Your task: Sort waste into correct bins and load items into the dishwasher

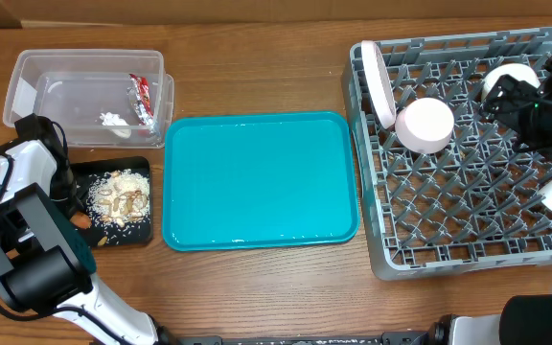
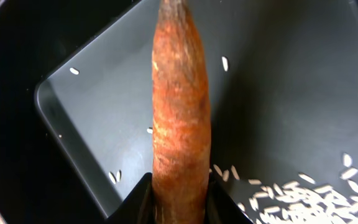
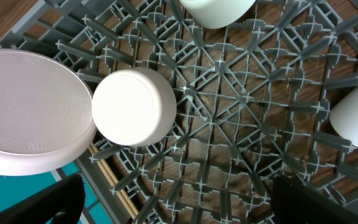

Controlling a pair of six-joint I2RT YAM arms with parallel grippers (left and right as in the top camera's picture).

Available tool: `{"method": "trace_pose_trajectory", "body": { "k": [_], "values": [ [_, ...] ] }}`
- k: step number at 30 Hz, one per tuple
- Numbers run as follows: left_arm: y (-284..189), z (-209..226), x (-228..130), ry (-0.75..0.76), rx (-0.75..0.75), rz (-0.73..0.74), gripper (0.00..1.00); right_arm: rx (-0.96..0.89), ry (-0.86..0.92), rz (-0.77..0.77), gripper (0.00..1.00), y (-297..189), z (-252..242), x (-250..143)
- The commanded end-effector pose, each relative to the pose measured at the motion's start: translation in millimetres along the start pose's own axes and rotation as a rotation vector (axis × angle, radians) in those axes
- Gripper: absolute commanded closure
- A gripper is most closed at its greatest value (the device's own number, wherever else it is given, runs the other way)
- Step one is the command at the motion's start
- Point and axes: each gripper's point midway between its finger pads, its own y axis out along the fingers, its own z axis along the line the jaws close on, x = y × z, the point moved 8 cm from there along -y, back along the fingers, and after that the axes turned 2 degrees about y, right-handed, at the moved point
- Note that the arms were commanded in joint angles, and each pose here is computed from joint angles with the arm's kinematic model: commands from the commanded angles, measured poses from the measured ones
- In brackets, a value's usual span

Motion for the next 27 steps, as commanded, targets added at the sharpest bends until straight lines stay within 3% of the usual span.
{"method": "trace_pose_trajectory", "body": {
  "k": [1,6,12,17,20,22,27],
  "values": [
    [15.3,1.3,-1.4,0.035,0.053,0.016,0.95,0.011,-0.003,-0.011,0.02,-3.8,1.6,0.6],
    [11.9,1.1,1.6,0.082,0.051,0.007,0.71,0.011,-0.003,-0.011,0.02,-3.8,1.6,0.5],
    [-14.7,2.0,16.0,0.102,0.048,0.01,0.61,0.011,-0.003,-0.012,0.02,-3.8,1.6,0.7],
    [-66.3,-2.6,37.5,0.095,-0.004,-0.055,0.56,0.015,-0.004,-0.021,0.0,-3.8,2.3,2.3],
    [-103.0,-13.0,42.4,0.124,-0.114,-0.091,0.52,0.021,-0.005,-0.036,0.0,-3.9,3.2,4.7],
    [-134.0,-33.2,35.9,0.213,-0.284,-0.094,0.49,0.055,-0.037,-0.051,0.0,-4.1,8.4,7.4],
    [-182.6,-84.8,-7.5,0.584,-0.599,-0.079,0.34,0.298,-0.312,-0.022,0.0,-7.2,44.4,-2.5]
  ]
}}
